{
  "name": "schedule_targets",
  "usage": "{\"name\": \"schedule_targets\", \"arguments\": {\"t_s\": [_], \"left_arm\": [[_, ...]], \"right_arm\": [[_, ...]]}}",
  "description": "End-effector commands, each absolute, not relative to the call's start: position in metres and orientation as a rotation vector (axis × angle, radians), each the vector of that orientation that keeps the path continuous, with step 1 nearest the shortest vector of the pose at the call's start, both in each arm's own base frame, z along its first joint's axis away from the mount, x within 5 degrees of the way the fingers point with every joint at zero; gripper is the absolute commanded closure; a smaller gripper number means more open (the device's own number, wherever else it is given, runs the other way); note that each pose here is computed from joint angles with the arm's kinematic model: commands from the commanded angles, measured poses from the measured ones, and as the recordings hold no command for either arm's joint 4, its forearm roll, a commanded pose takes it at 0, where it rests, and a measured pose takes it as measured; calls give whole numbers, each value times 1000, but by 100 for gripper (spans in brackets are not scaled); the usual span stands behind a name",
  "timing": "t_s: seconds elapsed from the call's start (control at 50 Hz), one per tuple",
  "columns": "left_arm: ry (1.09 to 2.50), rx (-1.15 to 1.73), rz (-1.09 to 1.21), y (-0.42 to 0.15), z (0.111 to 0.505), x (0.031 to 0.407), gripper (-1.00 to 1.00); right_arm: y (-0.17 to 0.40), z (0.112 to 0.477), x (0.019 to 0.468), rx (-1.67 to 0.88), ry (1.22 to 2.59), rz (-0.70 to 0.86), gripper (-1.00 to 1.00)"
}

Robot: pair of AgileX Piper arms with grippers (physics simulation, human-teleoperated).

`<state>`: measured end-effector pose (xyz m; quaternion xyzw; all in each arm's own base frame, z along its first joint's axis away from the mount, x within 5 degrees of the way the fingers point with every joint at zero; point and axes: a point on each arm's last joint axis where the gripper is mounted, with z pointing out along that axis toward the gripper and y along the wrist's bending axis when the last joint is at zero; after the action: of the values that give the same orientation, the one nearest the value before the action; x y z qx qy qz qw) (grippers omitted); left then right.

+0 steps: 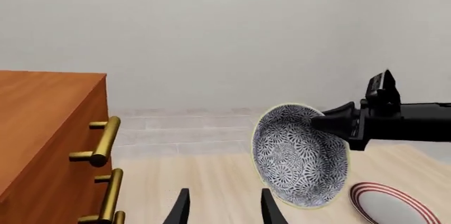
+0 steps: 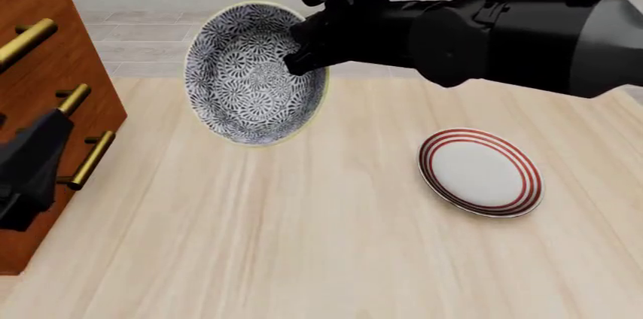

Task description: Put the bowl on top of the cabinet.

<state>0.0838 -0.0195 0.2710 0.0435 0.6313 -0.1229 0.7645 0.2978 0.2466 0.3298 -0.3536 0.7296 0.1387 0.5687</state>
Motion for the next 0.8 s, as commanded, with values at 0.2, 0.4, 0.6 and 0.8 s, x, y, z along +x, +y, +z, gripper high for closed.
{"name": "schedule_targets", "arguments": {"t_s": [0.2,0.4,0.6,0.8], "left_arm": [[1387,80,-435,-36,290,110,-100],[1391,100,-463,-45,291,123,-100],[1426,124,-494,-58,289,143,-100],[1451,139,-507,-67,288,156,-100]], "right_arm": [[244,337,293,-802,1706,351,100],[245,340,289,-810,1696,358,100],[245,342,288,-814,1692,355,100],[247,344,285,-829,1687,353,100]]}}
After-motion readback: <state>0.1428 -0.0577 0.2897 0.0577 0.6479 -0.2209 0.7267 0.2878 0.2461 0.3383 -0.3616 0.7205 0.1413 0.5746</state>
